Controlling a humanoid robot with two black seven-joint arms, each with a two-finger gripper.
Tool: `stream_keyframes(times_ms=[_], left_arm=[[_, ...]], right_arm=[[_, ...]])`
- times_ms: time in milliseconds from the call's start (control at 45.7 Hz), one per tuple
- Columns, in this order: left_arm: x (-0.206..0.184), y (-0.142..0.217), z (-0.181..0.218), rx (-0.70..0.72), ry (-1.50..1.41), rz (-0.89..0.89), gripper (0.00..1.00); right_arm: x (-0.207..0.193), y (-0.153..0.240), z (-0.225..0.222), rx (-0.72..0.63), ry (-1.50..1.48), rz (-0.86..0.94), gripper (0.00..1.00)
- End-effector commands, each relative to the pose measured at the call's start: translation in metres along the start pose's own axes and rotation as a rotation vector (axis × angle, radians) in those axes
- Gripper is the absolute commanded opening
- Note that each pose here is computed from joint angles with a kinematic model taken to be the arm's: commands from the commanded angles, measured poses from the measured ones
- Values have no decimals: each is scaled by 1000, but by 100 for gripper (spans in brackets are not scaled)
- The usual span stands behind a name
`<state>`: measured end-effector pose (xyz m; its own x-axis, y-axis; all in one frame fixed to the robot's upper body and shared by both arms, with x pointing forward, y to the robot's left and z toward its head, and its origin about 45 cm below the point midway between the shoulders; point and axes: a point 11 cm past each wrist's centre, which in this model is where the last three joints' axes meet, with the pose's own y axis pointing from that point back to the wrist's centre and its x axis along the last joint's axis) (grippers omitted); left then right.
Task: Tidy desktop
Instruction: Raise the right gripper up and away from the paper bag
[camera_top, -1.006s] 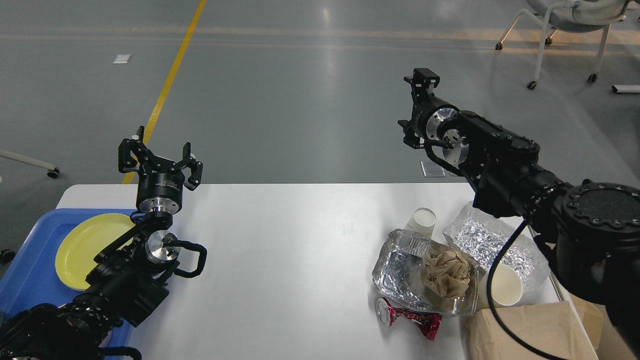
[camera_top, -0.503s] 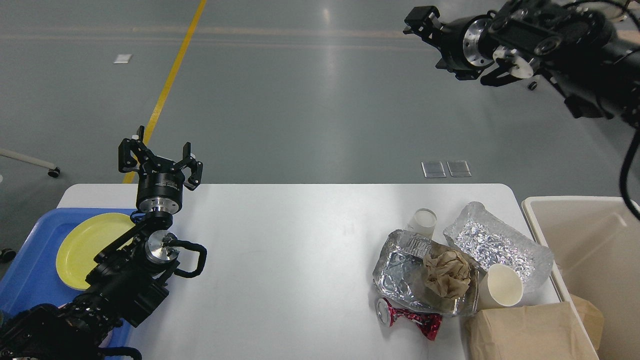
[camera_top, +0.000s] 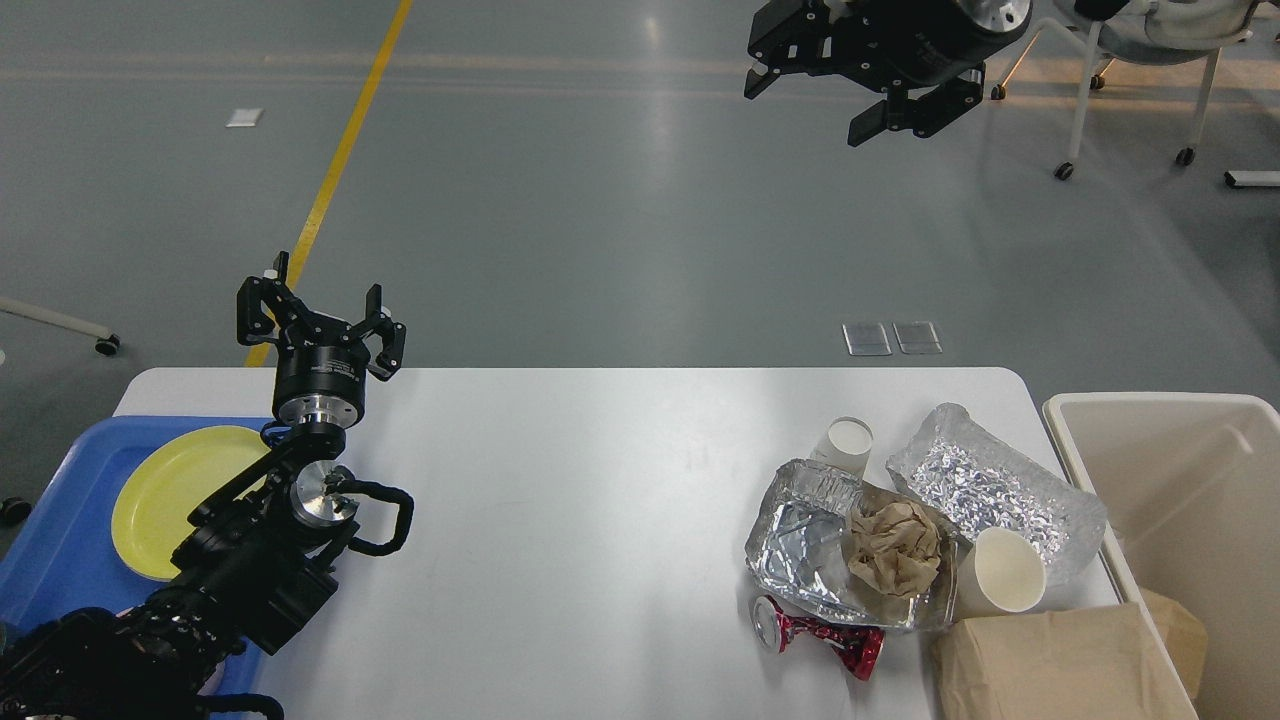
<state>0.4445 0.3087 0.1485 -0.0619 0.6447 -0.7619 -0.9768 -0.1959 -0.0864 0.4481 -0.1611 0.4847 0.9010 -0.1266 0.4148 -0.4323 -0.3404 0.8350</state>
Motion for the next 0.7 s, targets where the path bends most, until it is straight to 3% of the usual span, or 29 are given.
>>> stream_keyframes(times_ms=[0, 394, 678], left_arm=[[0, 0, 0, 0, 0, 0, 100], [0, 0, 0, 0, 0, 0, 100], [0, 0, 0, 0, 0, 0, 100]], right_arm=[[-16, 25, -23, -20, 74, -43, 100], [-82, 60, -57, -52, 204, -152, 100], [-106, 54, -56, -79, 222, -220, 100]])
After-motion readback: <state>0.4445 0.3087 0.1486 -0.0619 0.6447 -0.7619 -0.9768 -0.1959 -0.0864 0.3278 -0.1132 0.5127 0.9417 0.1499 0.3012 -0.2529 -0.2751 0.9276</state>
